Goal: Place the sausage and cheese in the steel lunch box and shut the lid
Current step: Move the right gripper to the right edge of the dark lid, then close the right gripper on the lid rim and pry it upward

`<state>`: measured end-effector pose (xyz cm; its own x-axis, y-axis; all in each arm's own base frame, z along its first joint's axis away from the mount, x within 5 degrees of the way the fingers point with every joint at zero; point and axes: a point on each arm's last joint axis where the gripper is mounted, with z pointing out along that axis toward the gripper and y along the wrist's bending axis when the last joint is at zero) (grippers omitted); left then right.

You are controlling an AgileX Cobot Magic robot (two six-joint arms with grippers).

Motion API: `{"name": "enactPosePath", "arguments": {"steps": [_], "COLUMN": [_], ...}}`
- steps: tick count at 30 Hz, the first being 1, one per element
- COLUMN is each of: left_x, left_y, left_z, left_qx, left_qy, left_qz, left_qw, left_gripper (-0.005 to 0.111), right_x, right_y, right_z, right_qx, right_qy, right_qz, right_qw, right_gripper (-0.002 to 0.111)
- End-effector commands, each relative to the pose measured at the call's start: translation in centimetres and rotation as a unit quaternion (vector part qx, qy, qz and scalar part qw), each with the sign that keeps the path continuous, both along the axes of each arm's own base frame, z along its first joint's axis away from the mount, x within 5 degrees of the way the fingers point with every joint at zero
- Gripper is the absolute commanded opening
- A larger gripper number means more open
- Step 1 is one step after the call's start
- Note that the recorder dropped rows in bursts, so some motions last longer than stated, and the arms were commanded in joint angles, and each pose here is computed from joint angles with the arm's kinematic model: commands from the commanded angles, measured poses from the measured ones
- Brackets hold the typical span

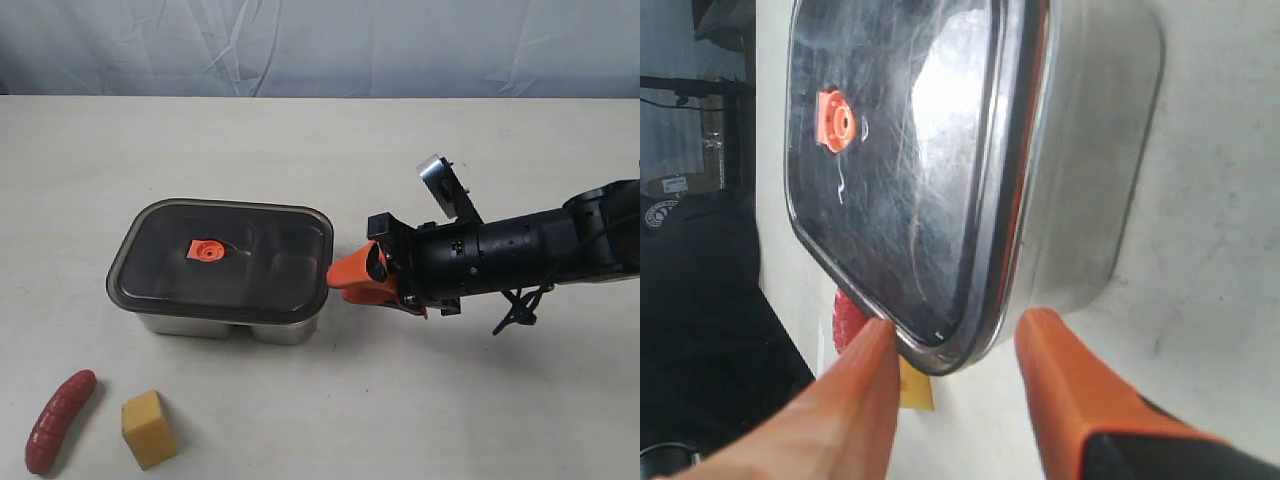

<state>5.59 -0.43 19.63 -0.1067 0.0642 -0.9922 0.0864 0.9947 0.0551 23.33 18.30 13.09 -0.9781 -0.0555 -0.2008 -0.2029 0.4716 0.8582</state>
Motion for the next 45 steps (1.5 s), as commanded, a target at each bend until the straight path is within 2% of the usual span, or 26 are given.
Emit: {"name": "enactPosePath", "arguments": {"steps": [1, 14, 24, 36, 45], "left_x": [0.0, 0.0, 0.0, 0.0, 0.0], "left_y": [0.0, 0.0, 0.0, 0.0, 0.0], "left_z": [-0.1, -0.1, -0.1, -0.1, -0.1], "left_qx": [0.002, 0.002, 0.002, 0.002, 0.002], "left_qy": [-0.004, -0.004, -0.004, -0.004, -0.004], "left_qz": [-0.003, -0.003, -0.003, -0.003, -0.003], "left_qw": [1.000, 1.000, 1.000, 1.000, 1.000], "left_gripper": [0.000, 0.000, 0.000, 0.000, 0.000], "right_x": [0.3, 0.9, 0.7, 0.9, 0.7], "right_y": [-0.1, 0.0, 1.9, 1.8, 2.0], "right_z": [-0.1, 0.1, 0.6, -0.1, -0.8], "right_qx": [-0.010, -0.017, -0.026, -0.042, -0.031], "right_qy": [-0.009, -0.021, -0.044, -0.032, -0.011], "right_qz": [-0.007, -0.013, 0.009, -0.002, 0.008], "right_qw": [1.000, 1.000, 0.999, 0.999, 0.999], "right_gripper": [0.041, 0.041, 0.041, 0.041, 0.040]}}
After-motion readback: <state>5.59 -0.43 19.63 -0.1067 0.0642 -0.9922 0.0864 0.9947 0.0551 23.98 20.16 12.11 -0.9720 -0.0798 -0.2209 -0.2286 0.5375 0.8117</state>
